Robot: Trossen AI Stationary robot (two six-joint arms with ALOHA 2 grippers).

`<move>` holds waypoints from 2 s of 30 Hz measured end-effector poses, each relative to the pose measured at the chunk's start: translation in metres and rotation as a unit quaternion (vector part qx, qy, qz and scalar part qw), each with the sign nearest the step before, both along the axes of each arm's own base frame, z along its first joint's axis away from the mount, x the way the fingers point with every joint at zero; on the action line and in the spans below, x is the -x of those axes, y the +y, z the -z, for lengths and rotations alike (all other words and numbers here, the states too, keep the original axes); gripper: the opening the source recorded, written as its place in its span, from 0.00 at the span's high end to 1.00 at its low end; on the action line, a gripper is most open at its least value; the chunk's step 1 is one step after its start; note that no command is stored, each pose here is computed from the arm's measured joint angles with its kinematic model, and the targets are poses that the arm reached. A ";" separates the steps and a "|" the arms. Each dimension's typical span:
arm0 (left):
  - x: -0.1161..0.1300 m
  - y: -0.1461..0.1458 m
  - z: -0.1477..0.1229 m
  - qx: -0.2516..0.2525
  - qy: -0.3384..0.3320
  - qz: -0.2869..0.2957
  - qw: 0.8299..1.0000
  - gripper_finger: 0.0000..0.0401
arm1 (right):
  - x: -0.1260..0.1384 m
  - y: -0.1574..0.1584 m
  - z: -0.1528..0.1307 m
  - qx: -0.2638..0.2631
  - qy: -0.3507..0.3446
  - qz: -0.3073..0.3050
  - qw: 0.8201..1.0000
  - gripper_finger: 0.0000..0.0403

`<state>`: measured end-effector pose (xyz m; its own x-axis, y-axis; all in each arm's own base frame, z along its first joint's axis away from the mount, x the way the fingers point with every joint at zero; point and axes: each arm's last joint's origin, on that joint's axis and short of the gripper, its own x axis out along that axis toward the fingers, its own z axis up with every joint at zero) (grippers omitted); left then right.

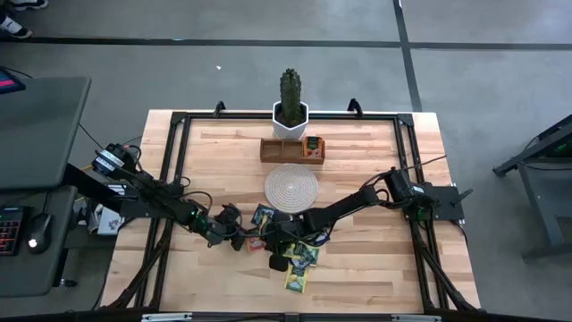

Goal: Pick & Place Tea
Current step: Put the orange tea bag into the right section of the wooden organizer

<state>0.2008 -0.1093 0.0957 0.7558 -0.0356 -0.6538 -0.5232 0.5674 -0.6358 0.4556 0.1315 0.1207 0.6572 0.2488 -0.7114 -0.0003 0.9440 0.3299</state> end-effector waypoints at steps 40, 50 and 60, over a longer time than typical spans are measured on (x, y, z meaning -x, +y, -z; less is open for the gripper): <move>0.022 0.018 -0.086 -0.245 -0.163 0.127 0.947 1.00 | 0.028 -0.077 -0.146 0.010 -0.109 -0.003 0.994 0.61; 0.014 0.014 -0.111 -0.303 -0.216 0.130 0.919 1.00 | 0.029 -0.091 -0.155 -0.005 -0.116 -0.004 0.993 0.47; 0.011 0.013 -0.121 -0.321 -0.222 0.123 0.913 1.00 | 0.029 -0.087 -0.156 -0.025 -0.119 -0.023 0.992 0.43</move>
